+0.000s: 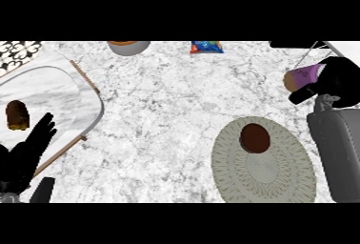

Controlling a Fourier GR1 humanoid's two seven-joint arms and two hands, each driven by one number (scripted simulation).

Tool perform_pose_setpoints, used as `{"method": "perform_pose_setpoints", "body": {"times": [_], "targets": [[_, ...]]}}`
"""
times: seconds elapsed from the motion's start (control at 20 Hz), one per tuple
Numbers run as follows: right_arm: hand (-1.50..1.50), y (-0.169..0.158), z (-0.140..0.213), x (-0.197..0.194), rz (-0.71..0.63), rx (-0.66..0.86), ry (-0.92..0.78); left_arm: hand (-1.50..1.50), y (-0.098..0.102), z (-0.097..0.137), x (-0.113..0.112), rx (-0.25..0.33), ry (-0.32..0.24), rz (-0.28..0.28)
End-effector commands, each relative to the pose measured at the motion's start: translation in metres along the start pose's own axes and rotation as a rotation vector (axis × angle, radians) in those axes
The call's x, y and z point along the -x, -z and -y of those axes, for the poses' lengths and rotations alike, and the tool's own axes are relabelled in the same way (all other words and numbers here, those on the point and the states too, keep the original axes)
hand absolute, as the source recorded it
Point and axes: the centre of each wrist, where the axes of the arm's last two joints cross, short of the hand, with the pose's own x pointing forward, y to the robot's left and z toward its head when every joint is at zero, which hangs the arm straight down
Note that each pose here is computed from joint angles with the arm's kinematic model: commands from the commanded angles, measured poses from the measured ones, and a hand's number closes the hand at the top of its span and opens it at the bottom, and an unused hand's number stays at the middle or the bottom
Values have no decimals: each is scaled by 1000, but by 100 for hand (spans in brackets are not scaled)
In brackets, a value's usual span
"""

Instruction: Pick the can from the placemat and place it in the tiered shelf

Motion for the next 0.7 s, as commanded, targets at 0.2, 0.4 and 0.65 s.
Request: {"method": "perform_pose_setpoints", "body": {"times": [0.2, 0.4, 0.65], "targets": [[150, -20, 70, -41, -66, 109, 336, 0, 6, 7, -8, -8, -78, 7], [150, -35, 108, -48, -67, 184, 391, 0, 4, 8, -8, -24, -60, 15], [150, -57, 134, -43, -44, 265, 424, 0, 6, 8, -7, -38, -76, 8]]}}
